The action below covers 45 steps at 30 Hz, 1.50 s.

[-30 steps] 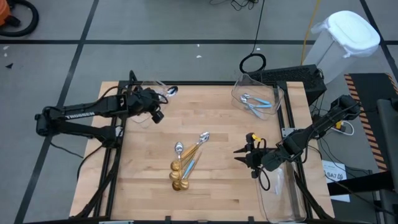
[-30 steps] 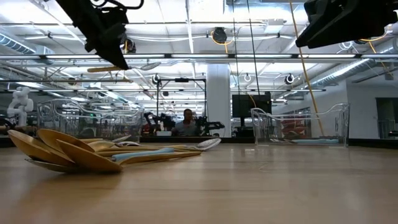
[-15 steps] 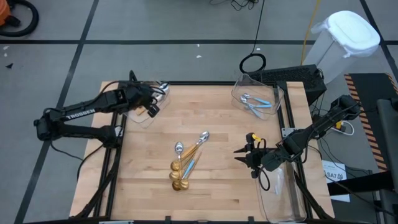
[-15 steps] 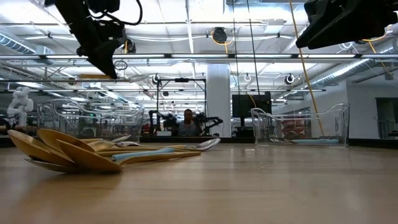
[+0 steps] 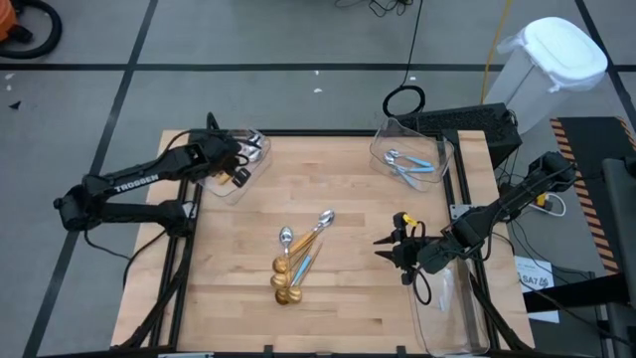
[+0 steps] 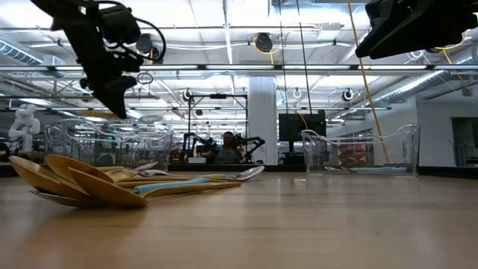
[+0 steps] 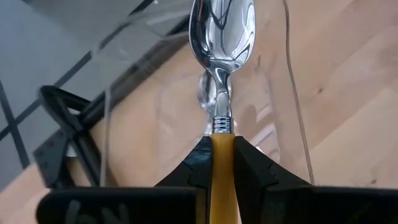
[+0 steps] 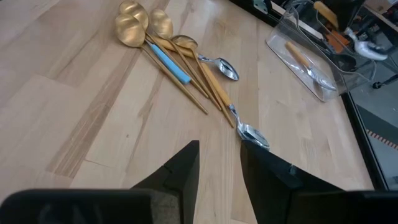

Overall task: Sort silverware by color (type)
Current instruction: Put the yellow spoon into the top left transparent bin

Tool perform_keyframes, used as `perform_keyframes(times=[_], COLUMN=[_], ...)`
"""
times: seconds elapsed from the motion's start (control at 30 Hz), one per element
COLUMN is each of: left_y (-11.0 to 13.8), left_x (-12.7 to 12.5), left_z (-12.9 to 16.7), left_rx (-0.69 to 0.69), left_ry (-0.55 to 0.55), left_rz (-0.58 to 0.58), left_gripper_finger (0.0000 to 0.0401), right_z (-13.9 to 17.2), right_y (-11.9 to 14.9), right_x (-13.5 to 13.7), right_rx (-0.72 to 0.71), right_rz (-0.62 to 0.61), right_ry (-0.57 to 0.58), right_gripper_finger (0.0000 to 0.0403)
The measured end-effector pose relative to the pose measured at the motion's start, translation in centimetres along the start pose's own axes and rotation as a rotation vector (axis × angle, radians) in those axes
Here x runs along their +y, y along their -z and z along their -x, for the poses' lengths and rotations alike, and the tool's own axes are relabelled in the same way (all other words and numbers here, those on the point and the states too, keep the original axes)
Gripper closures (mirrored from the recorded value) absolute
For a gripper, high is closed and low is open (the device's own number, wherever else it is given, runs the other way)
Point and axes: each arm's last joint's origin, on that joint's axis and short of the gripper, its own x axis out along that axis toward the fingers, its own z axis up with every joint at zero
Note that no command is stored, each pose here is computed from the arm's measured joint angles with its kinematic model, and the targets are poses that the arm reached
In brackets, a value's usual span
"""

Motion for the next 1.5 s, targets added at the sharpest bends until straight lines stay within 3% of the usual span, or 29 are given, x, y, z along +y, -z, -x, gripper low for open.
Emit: perform_keyframes(times=[0.3,0.5,0.97,1.5], left_y=[2.6,3.7,4.2,4.0], left_x=[-0.1,-0.4,-0.5,-1.0], left_z=[-2.1,-3.3,-4.2,-7.7], left_rx=[0.086,0.059,0.006,0.088], left_ry=[-0.017,-0.016,-0.049,-0.080], left_rz=[0.036,0.051,0.048,0.043], left_gripper_finger=[0.0364,0.0364,0.0364,0.0364], right_z=[0.0,0.0,0.0,0.0], right_y=[0.0,0.0,-0.2,-0.2], right_x=[0.0,0.0,0.0,0.0], right_rx=[0.000,0.000,-0.019,-0.020], right_rz=[0.000,0.000,-0.011,-0.010], right_ry=[0.003,0.003,0.005,0.005], right_gripper_finger=[0.0289,0.0289,0.0289,0.0289])
